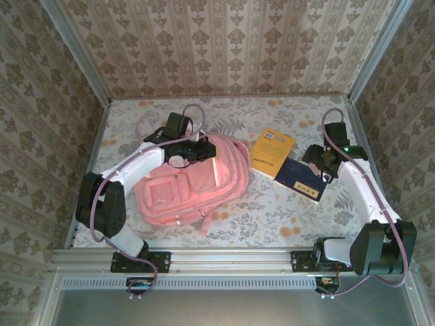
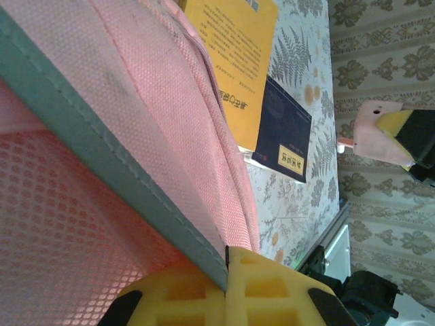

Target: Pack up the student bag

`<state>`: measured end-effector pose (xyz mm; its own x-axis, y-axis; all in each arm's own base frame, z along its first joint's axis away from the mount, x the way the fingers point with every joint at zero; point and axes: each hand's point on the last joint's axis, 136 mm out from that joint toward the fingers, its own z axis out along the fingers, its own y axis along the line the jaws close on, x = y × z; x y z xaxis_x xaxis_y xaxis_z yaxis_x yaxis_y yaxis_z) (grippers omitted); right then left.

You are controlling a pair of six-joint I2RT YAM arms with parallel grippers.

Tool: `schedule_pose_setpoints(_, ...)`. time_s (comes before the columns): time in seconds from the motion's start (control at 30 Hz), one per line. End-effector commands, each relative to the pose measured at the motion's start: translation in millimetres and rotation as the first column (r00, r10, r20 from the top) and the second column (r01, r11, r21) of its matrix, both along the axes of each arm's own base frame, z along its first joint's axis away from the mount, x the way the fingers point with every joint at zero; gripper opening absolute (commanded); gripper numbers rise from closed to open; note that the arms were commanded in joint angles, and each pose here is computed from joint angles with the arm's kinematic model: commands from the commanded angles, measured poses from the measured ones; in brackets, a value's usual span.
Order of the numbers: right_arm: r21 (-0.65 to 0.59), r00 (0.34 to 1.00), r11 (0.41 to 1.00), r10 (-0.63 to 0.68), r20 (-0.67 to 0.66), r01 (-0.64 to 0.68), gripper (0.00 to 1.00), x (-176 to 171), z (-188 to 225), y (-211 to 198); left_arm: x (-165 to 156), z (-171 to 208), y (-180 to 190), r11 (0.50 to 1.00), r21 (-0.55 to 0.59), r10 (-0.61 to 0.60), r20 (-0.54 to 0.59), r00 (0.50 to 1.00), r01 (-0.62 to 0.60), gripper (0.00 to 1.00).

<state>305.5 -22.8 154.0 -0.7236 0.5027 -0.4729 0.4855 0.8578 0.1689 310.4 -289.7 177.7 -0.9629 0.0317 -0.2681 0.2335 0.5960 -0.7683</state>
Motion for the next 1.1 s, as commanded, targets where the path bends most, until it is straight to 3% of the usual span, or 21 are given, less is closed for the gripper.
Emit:
schedule_pose_setpoints(0.0,0.048,0.998,0.997,0.057,0.012,-0.057,0.72,-5.1,8.3,20.5,-16.2,65.6,-4.5,0.992,-0.074,-0.09,0.136,0.987,0.101,0.0)
schedule_pose_setpoints(0.2,0.219,0.98,0.961,0.14,0.139,-0.168,0.7,0.2,28.1,58.7,-36.7,120.7,-1.7,0.979,-0.09,-0.154,0.266,0.952,0.184,0.0)
schedule_pose_setpoints(0.33,0.382,0.941,0.869,0.237,0.24,-0.316,0.69,4.4,46.0,105.9,-53.3,159.1,-4.3,0.949,-0.136,-0.224,0.336,0.915,0.283,0.0)
schedule_pose_setpoints(0.57,0.448,0.852,0.733,0.365,0.375,-0.512,0.69,-2.0,76.3,169.6,-66.4,203.8,2.3,0.905,-0.214,-0.258,0.413,0.873,0.369,0.0)
schedule_pose_setpoints(0.77,0.5,0.805,0.633,0.423,0.415,-0.591,0.7,-6.2,80.3,213.1,-55.3,221.9,23.5,0.885,-0.301,-0.201,0.442,0.874,0.356,0.0)
schedule_pose_setpoints(1.07,0.551,0.741,0.503,0.53,0.412,-0.666,0.7,-11.3,70.1,287.9,-52.1,213.4,31.8,0.902,-0.288,-0.174,0.438,0.882,0.321,0.0)
